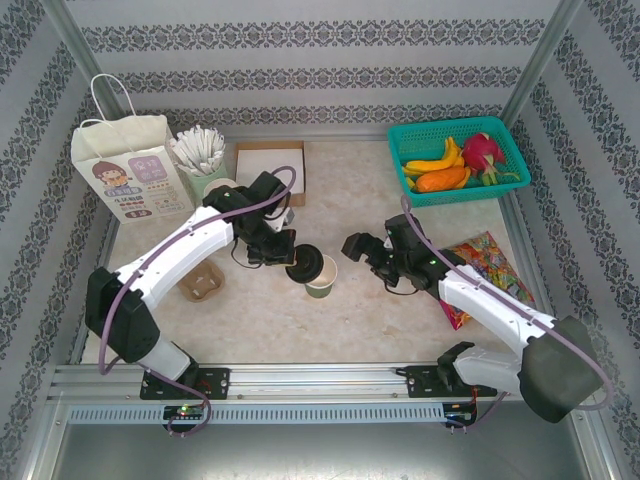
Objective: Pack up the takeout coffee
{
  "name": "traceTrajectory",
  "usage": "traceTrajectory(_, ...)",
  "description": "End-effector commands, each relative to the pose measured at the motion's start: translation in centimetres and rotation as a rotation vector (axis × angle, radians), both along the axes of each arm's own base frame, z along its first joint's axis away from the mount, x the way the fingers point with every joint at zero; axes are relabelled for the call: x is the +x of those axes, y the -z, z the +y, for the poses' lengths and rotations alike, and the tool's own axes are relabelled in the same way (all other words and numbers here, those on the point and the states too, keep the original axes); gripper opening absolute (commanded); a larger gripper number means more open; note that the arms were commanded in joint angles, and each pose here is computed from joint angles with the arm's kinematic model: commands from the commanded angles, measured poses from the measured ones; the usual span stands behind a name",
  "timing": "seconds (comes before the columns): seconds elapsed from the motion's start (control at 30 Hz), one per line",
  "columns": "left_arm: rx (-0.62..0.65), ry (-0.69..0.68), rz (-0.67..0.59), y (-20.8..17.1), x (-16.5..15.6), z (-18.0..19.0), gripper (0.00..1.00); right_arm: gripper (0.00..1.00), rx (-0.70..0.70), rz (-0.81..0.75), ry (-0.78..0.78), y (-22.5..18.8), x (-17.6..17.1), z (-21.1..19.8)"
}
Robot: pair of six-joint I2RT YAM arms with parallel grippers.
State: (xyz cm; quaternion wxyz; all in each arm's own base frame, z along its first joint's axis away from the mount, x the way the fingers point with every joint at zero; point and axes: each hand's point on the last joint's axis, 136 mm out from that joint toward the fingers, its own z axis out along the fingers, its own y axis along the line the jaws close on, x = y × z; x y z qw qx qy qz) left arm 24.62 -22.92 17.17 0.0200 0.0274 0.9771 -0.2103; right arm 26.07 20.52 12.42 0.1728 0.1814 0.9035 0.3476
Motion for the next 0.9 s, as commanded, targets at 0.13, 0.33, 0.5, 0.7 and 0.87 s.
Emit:
traceTrajectory(0.13, 0.0, -0.009, 0.011, 0.6, -0.2, -1.5, 0.0, 0.98, 0.116, -0.014, 0.002, -0.9, 0.1, 1.7)
traceTrajectory(0.33, 0.017, 0.005, 0.032, 1.5, -0.2, -2.0, 0.0, 0.97, 0.289, -0.034, -0.019, -1.7, 0.8, 3.9)
traceTrajectory(0.5, 0.046, 0.009, 0.016, 1.9, 0.2, -1.9, 0.0, 0.97, 0.307, -0.033, -0.042, -1.5, 0.6, 5.0)
traceTrajectory(0.7, 0.018, -0.001, 0.007, 2.1, 0.5, -2.7, 0.0, 0.97, 0.314, -0.052, -0.065, -2.0, 0.6, 5.7)
traceTrajectory(0.87, 0.029, 0.005, 0.006, 2.3, 0.6, -2.7, 0.0, 0.97, 0.324, -0.044, -0.083, -1.9, 0.5, 6.3)
